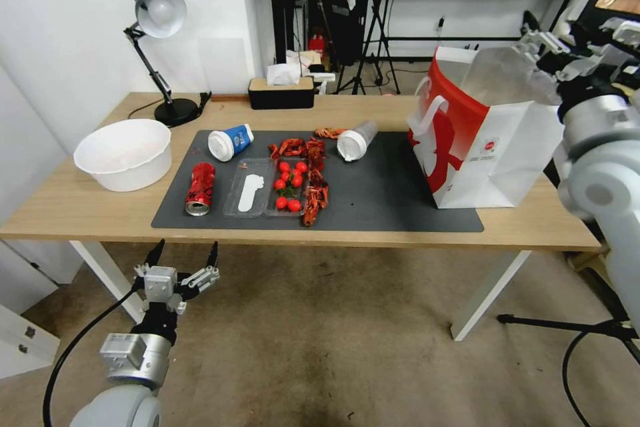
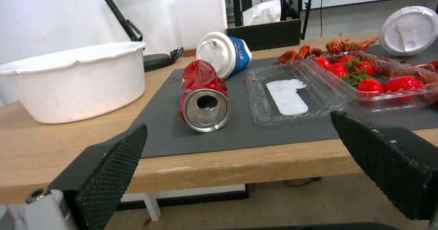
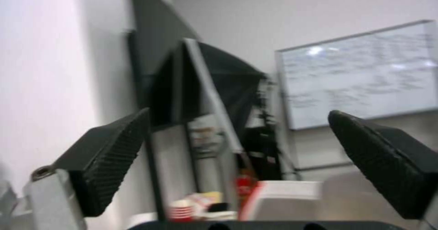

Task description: Pick up the trash from the table and place it into the takeout bag.

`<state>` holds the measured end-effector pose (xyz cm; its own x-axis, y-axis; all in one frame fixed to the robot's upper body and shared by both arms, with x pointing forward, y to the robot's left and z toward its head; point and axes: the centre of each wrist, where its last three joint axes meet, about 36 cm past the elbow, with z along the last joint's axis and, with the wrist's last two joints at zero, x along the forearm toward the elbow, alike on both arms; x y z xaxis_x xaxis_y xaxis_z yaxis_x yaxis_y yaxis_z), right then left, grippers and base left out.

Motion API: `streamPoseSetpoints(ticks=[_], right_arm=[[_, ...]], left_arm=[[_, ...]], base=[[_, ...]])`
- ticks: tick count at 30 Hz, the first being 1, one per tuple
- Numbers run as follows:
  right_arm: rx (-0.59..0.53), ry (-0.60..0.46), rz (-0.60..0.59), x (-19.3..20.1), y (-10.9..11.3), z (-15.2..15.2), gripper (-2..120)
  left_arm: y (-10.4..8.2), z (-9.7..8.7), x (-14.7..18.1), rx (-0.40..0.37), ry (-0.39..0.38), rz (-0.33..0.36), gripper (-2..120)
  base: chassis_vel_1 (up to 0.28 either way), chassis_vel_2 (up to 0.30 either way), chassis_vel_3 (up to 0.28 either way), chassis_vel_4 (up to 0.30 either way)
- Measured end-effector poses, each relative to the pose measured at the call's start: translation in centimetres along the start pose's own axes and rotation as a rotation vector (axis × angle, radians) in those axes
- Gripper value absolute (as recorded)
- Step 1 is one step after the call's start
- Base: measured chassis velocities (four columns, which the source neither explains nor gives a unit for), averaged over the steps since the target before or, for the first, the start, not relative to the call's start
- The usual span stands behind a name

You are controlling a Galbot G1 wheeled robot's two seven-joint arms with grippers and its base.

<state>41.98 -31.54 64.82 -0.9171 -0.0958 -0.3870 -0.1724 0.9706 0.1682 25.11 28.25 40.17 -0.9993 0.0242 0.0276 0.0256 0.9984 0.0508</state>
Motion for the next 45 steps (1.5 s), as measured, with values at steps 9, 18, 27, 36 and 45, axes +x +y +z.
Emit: streamPoseSetpoints(ticks=[9,18,27,36,45], right_arm=[[0.084,0.002,-0.215,6.9,3.0,4.5,100],[0.203,0.016,-0.219,13.7,4.6,8.8,100],[0.305,0.097,-0.049,22.6,6.6,15.4,100],[0.319,0.187,0.111,27.0,7.4,19.3,100],[0.258,0.323,0.165,28.8,8.3,21.8,100]], left_arm=[[0.1,0.0,0.0,0.003,-0.001,-0.002,100],[0.3,0.2,-0.1,0.009,-0.001,-0.003,100],[0.3,0.6,-0.3,0.015,0.004,-0.004,100],[0.4,0.8,-0.3,0.014,0.006,-0.005,100],[0.5,0.8,-0.3,0.013,0.003,-0.007,100]], base=[[0.0,0.0,0.0,0.0],[0.0,0.0,0.0,0.0],[0.0,0.0,0.0,0.0],[0.0,0.0,0.0,0.0],[0.0,0.0,0.0,0.0]])
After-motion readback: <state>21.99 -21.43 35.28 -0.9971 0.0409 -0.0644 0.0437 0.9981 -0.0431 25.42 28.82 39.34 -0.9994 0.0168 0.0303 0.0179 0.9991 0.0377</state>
